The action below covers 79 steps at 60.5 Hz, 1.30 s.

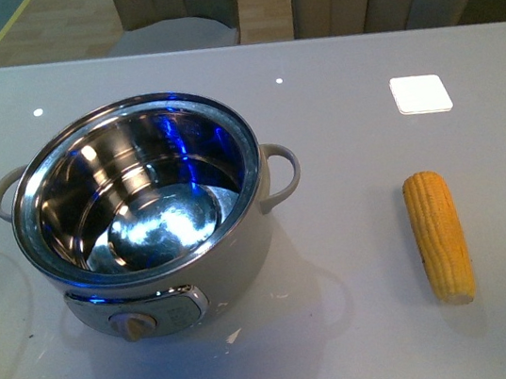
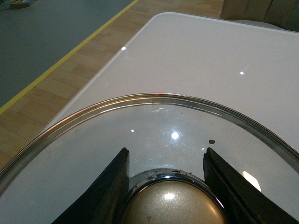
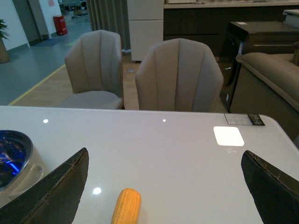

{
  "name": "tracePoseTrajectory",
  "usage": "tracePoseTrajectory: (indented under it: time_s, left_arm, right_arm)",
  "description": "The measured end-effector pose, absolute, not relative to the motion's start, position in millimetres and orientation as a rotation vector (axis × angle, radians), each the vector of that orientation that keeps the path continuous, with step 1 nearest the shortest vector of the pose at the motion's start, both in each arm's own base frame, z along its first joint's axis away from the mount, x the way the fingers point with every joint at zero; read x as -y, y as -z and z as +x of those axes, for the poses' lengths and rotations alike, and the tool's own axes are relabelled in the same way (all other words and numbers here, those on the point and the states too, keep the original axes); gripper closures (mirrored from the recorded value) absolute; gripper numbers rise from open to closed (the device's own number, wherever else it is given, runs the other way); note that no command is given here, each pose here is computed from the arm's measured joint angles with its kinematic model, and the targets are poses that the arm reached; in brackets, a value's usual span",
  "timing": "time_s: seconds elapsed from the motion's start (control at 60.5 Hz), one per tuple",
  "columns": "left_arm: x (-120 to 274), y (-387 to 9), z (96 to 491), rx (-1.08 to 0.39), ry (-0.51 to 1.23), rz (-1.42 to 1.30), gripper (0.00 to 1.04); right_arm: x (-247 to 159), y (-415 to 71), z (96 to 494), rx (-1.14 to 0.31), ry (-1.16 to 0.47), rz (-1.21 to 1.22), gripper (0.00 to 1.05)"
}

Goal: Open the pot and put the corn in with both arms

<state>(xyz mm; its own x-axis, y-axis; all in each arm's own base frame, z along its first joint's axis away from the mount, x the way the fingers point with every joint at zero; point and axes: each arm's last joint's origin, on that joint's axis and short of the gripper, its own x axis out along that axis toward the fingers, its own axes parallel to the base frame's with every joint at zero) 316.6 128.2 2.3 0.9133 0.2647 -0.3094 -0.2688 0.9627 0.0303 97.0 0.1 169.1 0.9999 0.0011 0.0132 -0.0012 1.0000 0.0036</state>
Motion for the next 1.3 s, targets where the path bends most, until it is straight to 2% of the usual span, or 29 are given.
tracePoseTrajectory:
  time_s: [0.446,0.859,0.991,1.305]
  left_arm:
    - [-128.6,40.5,307.7,-0.400,-0.259,-0.043,0.63]
    - [-127.8,54.0,305.5,-0.424,-0.255,-0.055,0.63]
    - [-150.9,80.0,329.1,-0.375,-0.236,-0.059,0.64]
    - [-161.9,80.8,346.4,-0.369,-0.254,-0.067,0.64]
  right_arm:
    - [-0.1,-169.1,97.0,0.013,-0.001,0.004,0.09]
    - [-0.1,-169.1,97.0,0.013,-0.001,0.004,0.09]
    - [-0.1,-169.2,96.9,0.015,0.000,0.004,0.09]
    - [-0.1,-169.2,96.9,0.014,0.000,0.004,0.09]
